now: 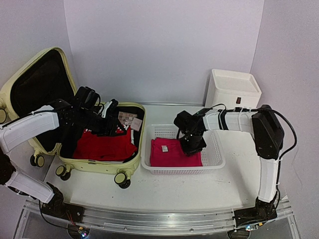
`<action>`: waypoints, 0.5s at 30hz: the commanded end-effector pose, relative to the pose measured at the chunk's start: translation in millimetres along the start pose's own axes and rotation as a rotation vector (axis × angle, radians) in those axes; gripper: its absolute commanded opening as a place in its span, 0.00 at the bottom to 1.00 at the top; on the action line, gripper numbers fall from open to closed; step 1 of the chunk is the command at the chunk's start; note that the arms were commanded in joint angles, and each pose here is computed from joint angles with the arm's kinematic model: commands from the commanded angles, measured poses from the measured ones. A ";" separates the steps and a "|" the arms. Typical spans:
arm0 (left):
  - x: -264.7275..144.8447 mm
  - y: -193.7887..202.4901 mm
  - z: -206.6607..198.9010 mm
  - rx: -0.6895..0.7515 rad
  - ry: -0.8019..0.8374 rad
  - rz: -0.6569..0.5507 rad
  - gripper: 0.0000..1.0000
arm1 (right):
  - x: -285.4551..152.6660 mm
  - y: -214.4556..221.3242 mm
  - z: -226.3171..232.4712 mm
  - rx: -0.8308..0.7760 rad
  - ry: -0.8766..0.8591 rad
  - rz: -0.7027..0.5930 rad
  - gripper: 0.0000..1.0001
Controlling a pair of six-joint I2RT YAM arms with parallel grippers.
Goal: Open, take out, and arrange the luggage
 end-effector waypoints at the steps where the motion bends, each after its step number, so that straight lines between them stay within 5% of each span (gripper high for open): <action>1: -9.2 -12.5 -11.8 0.022 0.037 -0.058 0.65 | 32.4 20.5 -21.2 0.012 0.069 0.088 0.24; 7: -7.9 -10.9 -9.4 0.016 0.028 -0.056 0.65 | 26.0 43.2 -71.9 0.037 0.342 0.118 0.22; 15: -4.6 -13.1 -9.1 0.023 0.028 -0.050 0.65 | 9.8 40.4 -92.2 0.078 0.468 0.069 0.22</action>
Point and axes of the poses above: each gripper's point midway between its finger pads, its own x axis out along the fingers, its own z axis along the line the jaws close on, y = z × x, the point moved 2 cm from there along -x, back along the fingers, and after that the axes turned 5 degrees about x, right-handed, at the moved point
